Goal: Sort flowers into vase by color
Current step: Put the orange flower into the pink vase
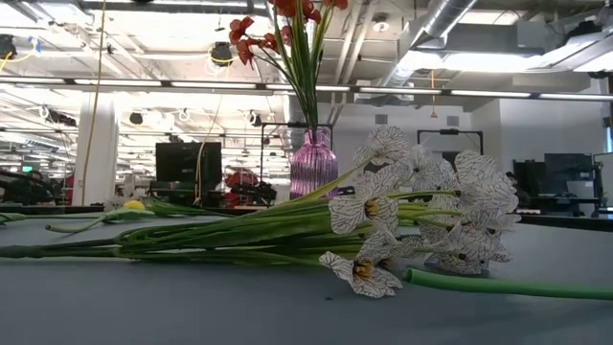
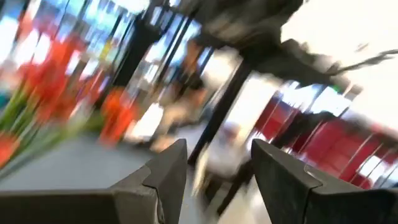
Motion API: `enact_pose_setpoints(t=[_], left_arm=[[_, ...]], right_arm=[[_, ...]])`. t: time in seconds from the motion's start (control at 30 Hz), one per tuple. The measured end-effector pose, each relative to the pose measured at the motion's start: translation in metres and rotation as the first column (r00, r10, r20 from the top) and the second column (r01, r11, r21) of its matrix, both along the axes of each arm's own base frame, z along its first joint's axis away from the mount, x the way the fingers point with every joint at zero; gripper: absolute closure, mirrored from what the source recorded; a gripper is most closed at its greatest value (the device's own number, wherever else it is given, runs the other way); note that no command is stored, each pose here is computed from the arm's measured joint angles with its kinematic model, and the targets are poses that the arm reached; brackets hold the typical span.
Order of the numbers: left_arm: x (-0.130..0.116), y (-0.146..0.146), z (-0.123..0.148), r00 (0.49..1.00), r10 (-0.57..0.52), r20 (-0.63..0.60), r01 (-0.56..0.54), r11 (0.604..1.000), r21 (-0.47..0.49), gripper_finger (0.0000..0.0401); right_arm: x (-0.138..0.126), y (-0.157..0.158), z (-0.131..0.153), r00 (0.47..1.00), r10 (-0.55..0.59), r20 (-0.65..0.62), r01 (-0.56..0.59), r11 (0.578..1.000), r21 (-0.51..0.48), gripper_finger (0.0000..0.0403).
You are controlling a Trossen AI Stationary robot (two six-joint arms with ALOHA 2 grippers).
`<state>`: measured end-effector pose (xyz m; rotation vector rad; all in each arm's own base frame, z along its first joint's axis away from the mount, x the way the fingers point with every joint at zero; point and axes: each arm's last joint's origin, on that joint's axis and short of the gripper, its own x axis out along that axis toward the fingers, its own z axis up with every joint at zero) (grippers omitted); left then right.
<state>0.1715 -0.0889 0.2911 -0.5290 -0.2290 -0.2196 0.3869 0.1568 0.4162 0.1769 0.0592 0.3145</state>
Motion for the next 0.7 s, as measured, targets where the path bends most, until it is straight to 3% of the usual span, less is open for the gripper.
enact_pose_setpoints(t=[0.2,0.4,0.7], left_arm=[[-0.001,-0.007,0.011,0.969,0.08,0.233,-0.092,0.995,0.043,0.0234],[0.002,-0.008,0.028,0.94,0.189,0.285,-0.216,0.974,0.066,0.0234],[0.002,-0.007,0.05,0.901,0.262,0.346,-0.327,0.934,0.144,0.0234]], right_arm=[[0.01,-0.011,0.002,0.965,-0.258,0.051,0.251,0.96,0.122,0.037],[0.01,-0.011,-0.003,0.941,-0.339,-0.003,0.335,0.928,0.161,0.037],[0.011,-0.016,-0.011,0.893,-0.444,-0.071,0.45,0.883,0.135,0.037]])
